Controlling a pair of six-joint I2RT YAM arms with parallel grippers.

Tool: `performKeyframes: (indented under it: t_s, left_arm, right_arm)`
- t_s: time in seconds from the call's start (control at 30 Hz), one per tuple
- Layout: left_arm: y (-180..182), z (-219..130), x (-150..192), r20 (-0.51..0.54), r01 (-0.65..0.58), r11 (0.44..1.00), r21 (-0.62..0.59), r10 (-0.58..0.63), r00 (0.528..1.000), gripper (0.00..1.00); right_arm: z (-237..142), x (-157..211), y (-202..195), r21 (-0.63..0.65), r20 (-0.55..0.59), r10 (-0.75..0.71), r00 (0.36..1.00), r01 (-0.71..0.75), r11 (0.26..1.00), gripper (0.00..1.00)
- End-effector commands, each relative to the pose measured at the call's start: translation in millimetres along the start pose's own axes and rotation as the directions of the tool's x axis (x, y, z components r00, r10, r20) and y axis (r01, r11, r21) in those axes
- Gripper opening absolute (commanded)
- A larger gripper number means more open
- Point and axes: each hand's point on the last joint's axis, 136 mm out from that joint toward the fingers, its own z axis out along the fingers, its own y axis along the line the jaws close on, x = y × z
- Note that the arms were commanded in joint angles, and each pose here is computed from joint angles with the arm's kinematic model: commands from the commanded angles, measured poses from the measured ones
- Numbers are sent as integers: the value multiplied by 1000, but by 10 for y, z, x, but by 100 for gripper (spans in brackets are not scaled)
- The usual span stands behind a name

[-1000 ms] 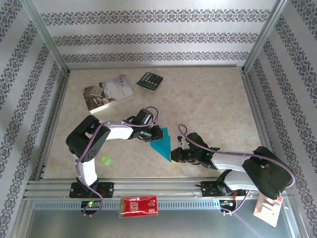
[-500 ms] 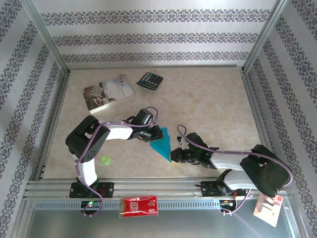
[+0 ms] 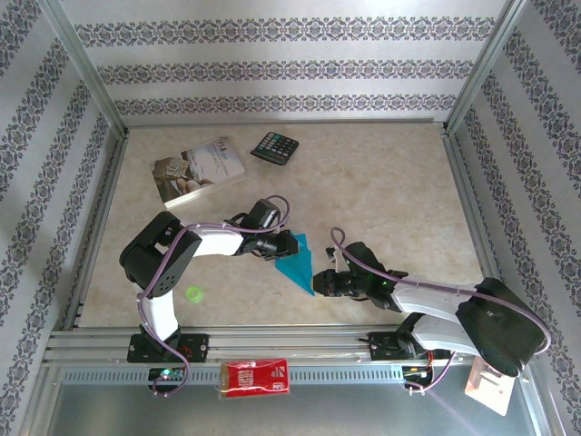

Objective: Fold a paper plane with a square sheet of paper (pick it up from the middle)
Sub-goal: Fourth fold the wing at the center of the table.

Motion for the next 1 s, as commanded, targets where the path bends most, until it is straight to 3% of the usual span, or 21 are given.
performKeyframes:
  t_s: [0.0,0.97]
  left_arm:
    - [403,-13,109,-23,43,991,-129,-47,999,14]
    - [311,-66,60,-11,31,993,-110,-33,999,16]
  right_arm:
    - [-14,-1,79,-16,-8,-14,1000,14,1000,9]
    - [129,262,-325,122,-96,7,995,5,993,6]
